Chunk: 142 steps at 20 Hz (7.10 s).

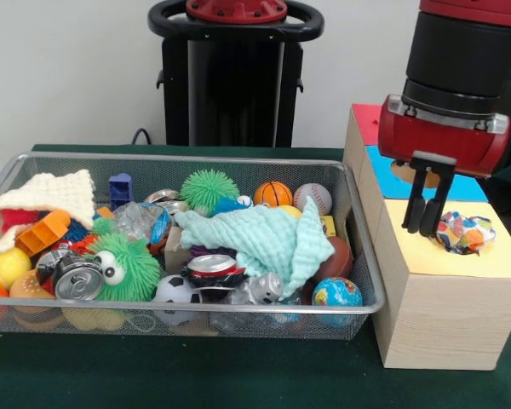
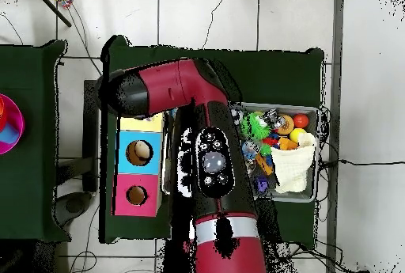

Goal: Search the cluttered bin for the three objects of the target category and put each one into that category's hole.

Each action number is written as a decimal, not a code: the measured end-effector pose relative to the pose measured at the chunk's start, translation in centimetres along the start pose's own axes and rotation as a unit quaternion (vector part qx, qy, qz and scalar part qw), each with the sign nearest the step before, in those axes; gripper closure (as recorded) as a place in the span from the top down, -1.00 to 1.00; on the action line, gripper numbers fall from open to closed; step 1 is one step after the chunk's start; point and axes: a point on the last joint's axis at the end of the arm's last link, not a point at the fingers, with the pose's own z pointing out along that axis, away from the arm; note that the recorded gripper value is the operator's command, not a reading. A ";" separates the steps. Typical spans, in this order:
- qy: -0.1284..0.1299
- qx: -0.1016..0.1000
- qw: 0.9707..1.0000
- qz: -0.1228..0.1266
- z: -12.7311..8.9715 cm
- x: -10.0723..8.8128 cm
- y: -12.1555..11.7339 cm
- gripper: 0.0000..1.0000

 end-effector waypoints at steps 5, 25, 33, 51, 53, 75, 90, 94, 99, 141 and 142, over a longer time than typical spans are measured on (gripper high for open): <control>0.000 0.001 1.000 -0.006 -0.5 -0.1 1.3 -1.00; 0.052 0.014 0.998 -0.018 1.9 2.3 4.7 -1.00; 0.068 0.014 0.997 -0.028 4.5 3.9 6.2 -1.00; 0.146 0.048 0.987 -0.037 3.3 5.3 7.4 -1.00; 0.148 0.051 0.987 -0.037 3.1 5.2 7.3 -1.00; 0.134 0.061 0.980 -0.132 10.2 6.1 7.3 -1.00; 0.141 0.052 0.977 -0.148 7.8 4.7 7.6 -1.00; 0.135 0.051 0.978 -0.150 6.7 4.6 7.6 -1.00; 0.117 0.046 0.980 -0.157 5.1 4.6 7.7 -1.00; -0.029 0.008 0.985 -0.173 -3.5 0.0 10.0 -1.00; -0.028 0.009 0.984 -0.173 -3.4 0.1 10.0 -1.00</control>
